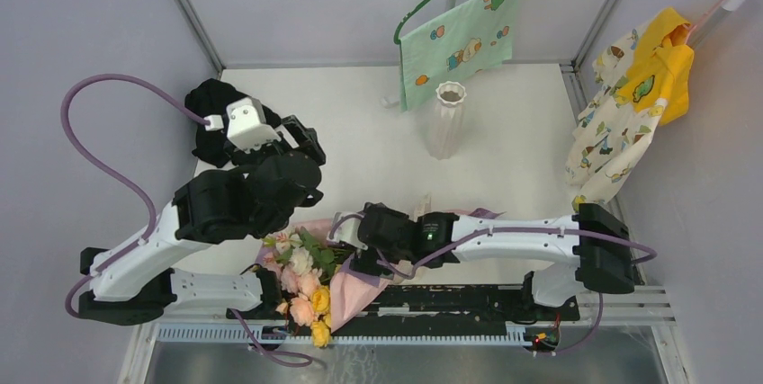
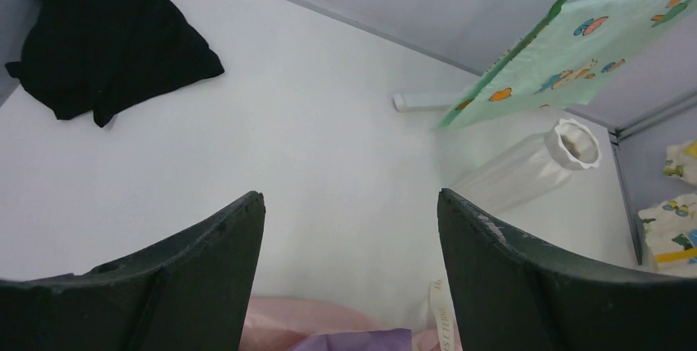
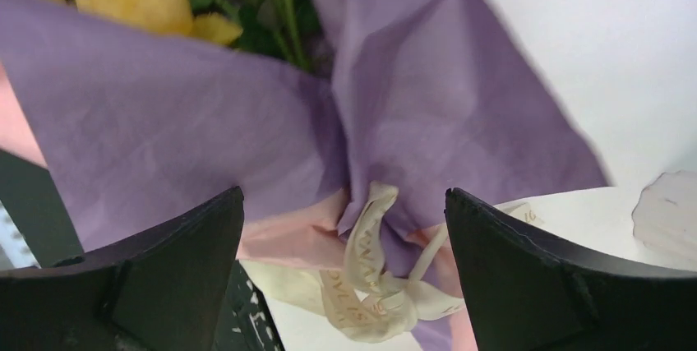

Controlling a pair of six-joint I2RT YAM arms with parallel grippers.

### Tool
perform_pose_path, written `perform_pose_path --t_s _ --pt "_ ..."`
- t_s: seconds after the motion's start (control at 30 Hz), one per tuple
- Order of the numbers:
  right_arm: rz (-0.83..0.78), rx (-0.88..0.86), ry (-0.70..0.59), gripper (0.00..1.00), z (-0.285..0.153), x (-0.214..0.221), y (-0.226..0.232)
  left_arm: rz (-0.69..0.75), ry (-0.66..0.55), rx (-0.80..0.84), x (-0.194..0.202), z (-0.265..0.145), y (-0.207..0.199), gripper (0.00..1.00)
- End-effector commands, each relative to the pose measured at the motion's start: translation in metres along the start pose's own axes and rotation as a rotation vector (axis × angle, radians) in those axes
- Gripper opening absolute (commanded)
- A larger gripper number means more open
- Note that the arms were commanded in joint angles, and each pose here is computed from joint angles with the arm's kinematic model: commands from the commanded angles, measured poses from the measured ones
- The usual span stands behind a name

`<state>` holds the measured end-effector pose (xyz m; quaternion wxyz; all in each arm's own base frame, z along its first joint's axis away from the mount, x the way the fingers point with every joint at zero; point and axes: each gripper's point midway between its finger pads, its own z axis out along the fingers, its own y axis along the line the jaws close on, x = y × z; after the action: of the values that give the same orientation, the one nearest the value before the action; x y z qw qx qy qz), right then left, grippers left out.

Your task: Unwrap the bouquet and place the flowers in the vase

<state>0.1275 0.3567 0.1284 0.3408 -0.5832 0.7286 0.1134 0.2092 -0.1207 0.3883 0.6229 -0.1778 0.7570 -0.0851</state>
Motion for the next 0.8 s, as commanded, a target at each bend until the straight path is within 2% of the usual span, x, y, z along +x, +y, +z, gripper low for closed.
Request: perform_pose_path --t_s 0.0,0.37,0.6,0.63,0.77 --pt "-0.118 0.009 0.036 0.98 0.003 0.013 0.010 -0.086 -0.093 -0.054 -0.024 -0.002 0.017 0.83" --pt "-0.240 -0.063 0.184 0.98 0.075 0.056 0.039 -0.065 -0.075 -0.053 -0.013 -0.001 0.022 0.83" --pt "-0.222 -0.161 0.173 0.96 0.094 0.056 0.048 -0.056 -0.064 -0.050 -0.009 0.000 0.021 0.83" --pt "-0.213 -0.185 0.172 0.90 0.096 0.056 0.050 -0.056 -0.064 -0.050 -0.008 0.000 0.021 0.83" --pt "-0.180 -0.247 0.176 0.56 0.104 0.055 0.053 -0.047 -0.066 -0.047 -0.008 0.000 0.018 0.83"
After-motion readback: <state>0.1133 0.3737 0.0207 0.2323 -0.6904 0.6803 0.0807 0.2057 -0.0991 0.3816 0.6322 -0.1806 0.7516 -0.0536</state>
